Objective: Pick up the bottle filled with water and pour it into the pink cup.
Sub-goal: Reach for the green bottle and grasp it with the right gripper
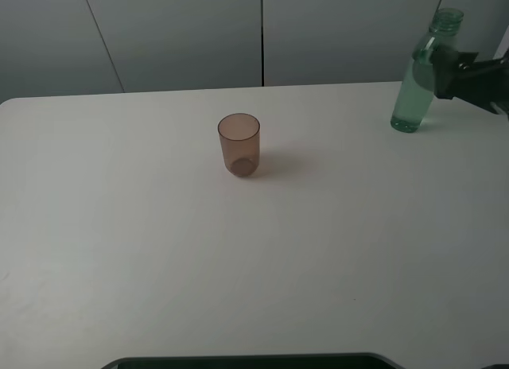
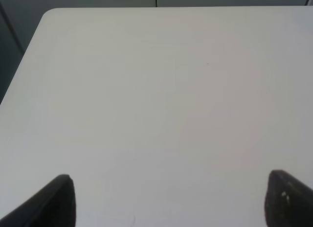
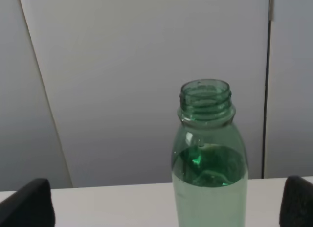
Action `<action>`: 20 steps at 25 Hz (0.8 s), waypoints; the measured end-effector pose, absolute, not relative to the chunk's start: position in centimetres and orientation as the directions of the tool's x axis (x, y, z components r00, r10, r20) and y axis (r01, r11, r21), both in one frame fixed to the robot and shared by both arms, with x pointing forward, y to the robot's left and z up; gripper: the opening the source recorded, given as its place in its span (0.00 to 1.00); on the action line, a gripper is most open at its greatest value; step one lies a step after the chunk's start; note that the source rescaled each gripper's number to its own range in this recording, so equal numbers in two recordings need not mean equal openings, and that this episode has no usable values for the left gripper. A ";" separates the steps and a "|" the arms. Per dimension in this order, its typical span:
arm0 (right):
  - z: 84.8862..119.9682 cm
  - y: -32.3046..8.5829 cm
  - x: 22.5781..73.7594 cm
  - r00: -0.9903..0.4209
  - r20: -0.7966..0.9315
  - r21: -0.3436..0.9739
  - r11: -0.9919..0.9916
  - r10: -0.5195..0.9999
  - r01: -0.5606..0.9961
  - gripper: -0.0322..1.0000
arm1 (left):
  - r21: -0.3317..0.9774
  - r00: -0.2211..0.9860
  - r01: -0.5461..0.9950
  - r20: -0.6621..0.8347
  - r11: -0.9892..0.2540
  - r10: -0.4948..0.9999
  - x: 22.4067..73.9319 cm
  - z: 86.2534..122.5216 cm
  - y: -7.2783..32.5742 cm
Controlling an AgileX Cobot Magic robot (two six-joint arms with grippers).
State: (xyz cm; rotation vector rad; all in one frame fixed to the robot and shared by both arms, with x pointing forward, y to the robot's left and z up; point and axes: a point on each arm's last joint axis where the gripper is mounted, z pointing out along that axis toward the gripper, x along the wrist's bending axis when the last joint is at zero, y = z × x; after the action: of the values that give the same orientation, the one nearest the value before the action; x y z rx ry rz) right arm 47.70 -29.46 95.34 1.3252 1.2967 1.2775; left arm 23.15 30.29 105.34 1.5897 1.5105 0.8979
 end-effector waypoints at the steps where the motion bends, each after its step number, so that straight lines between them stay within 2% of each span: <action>1: 94.8 -29.4 47.9 -0.066 0.100 0.989 -0.092 0.993 0.114 1.00 | 0.883 0.056 0.470 -0.008 -0.019 0.998 23.1 105.3 30.3; 7: 91.9 -29.4 50.5 -0.074 0.110 0.984 -0.098 0.991 0.146 1.00 | 0.883 0.056 0.470 -0.008 -0.019 0.998 23.1 105.3 30.3; 16: 90.4 -29.6 55.2 -0.065 0.110 0.986 -0.100 0.992 0.137 1.00 | 0.883 0.056 0.470 -0.008 -0.019 0.998 23.1 105.3 30.3; 20: 89.5 -30.0 56.9 -0.011 0.111 0.980 -0.107 0.994 0.170 1.00 | 0.883 0.056 0.470 -0.008 -0.019 0.998 23.1 105.3 30.3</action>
State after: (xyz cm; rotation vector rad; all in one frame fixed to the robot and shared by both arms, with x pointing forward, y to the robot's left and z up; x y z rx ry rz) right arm 56.90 -30.05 89.53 1.4076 1.2959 1.2203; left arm 23.15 30.29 105.34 1.5897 1.5105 0.8979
